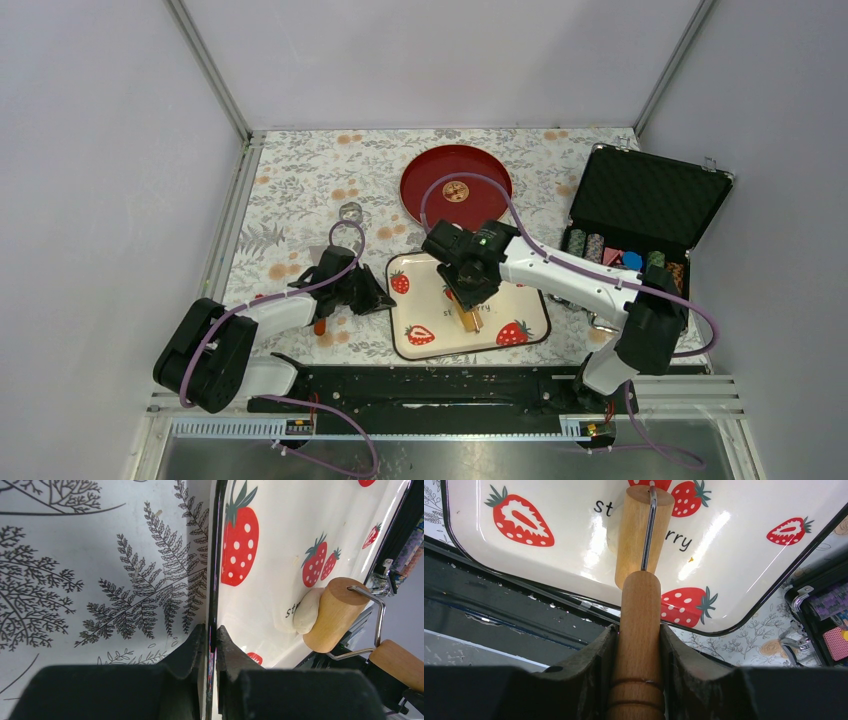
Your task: Roll out the dumpling wrappers from the dough
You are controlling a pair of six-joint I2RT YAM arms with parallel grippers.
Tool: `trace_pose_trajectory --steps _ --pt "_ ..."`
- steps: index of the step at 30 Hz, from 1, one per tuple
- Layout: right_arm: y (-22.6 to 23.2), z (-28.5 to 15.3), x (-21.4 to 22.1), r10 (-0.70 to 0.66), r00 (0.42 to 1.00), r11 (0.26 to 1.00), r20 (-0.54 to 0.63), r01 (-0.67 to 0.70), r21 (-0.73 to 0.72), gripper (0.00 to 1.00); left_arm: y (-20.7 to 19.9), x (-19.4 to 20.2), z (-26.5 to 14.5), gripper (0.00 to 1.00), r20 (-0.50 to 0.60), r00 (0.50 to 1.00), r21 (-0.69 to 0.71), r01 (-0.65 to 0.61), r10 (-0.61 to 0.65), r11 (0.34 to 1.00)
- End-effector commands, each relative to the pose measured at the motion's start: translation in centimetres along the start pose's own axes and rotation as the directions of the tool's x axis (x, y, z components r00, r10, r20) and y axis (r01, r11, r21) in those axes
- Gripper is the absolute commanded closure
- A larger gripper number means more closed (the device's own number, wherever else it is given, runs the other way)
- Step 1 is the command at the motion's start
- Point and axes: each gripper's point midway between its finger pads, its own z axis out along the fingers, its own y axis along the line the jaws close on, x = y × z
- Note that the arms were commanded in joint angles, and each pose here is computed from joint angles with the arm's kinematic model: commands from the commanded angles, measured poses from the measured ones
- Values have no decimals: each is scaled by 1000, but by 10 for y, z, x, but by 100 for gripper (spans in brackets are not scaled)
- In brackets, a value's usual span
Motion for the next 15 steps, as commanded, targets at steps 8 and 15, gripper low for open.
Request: trace_pose_trajectory --steps 8,15 --pt "73 51 16 25 993 967 -115 -53 -250 100 -11 -7 1 100 23 1000 55 -2 1 999" --pt "73 58 20 24 991 968 -133 -56 -244 100 -11 -7 0 100 23 1000 57 -3 1 998"
